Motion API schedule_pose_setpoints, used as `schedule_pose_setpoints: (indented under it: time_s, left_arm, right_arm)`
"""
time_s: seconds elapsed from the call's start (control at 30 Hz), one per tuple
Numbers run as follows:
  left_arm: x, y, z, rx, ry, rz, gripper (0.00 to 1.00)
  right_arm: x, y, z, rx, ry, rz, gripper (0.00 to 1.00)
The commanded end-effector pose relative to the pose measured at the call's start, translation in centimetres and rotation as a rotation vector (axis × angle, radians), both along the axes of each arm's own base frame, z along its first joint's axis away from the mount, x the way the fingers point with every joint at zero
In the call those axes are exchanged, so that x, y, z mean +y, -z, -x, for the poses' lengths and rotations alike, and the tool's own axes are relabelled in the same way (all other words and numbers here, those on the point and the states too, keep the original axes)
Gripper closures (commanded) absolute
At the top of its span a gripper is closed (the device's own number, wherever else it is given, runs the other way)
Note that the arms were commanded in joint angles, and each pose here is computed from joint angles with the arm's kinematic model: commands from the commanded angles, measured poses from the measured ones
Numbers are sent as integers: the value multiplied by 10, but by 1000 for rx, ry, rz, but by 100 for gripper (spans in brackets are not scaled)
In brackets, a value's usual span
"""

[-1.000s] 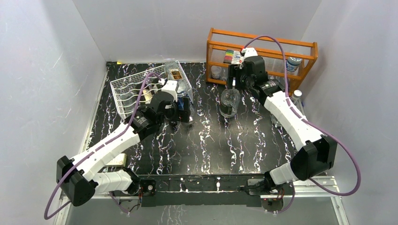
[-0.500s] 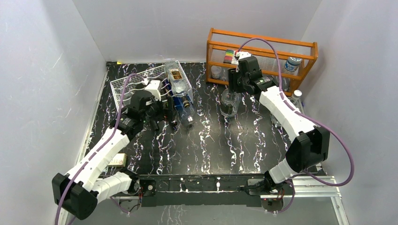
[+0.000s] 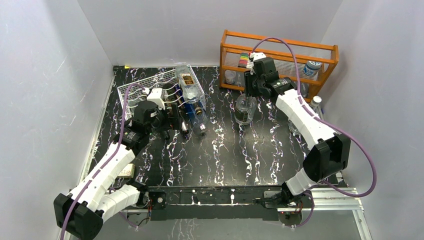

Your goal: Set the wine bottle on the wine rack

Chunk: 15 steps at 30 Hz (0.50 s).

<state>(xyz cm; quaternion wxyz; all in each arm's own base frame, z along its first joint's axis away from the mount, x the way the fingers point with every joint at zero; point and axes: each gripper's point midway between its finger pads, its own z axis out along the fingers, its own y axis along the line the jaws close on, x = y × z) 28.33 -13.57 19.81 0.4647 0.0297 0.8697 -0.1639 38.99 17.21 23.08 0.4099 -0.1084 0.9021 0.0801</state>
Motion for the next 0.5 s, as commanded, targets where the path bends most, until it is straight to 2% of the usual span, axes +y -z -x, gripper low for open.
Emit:
schedule_pose_setpoints:
  time_s: [0.0, 0.13, 0.33, 0.47]
  left_arm:
    - [6, -5, -2, -28, -33, 5, 2]
    - [7, -4, -2, -28, -38, 2, 2]
    - [7, -2, -2, -23, -38, 1, 2]
    - [7, 0, -2, -19, -39, -3, 2]
  right_arm:
    - [7, -17, 15, -40, 5, -89, 93]
    - [9, -3, 35, -72, 8, -125, 95]
    - [9, 43, 84, -35, 13, -121, 98]
    - [11, 59, 120, 57, -1, -114, 99]
